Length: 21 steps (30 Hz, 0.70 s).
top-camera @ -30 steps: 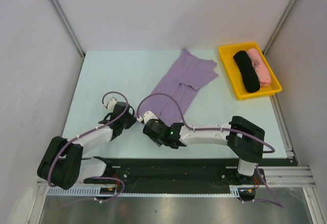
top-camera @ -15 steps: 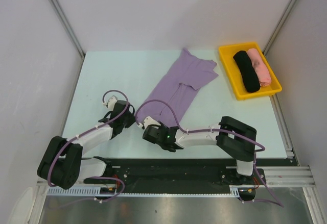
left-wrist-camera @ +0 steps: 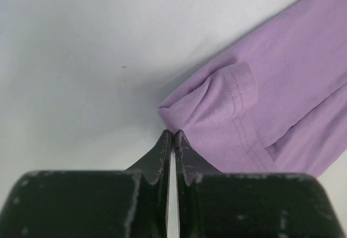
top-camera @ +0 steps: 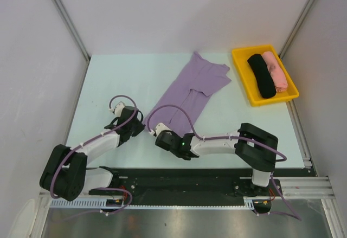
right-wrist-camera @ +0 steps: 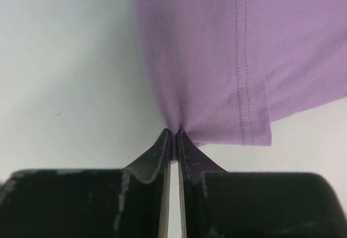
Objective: Roll the t-shirts
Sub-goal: Roll the T-shirt to the center of the board.
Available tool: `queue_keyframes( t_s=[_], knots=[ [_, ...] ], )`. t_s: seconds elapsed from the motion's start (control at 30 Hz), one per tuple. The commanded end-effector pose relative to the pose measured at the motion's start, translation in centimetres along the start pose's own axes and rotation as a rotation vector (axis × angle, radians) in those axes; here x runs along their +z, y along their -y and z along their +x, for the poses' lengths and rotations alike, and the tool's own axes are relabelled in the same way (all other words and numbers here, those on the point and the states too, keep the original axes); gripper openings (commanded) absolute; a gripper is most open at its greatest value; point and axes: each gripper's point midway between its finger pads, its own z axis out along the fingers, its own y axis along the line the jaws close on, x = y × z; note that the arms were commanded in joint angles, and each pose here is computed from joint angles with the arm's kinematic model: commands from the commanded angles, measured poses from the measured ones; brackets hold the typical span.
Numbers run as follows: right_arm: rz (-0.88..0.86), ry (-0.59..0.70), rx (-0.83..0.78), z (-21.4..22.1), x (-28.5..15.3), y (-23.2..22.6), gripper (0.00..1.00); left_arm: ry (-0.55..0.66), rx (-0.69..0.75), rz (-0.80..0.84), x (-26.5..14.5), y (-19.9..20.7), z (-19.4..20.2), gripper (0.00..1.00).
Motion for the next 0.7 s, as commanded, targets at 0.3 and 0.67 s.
queue_keyframes(
  t_s=[0.3,0.67],
  knots=[
    [-0.369,-0.026,0.079,-0.3,-5.7,-5.2,0.06,0.106,0.069,-0.057,-4.2,-3.4,-2.0,0.04],
    [-0.499,-0.098,0.238,-0.4,-4.1,-5.3,0.05,0.002,0.065,0.030,-4.9,-2.9,0.5,0.53]
  ],
)
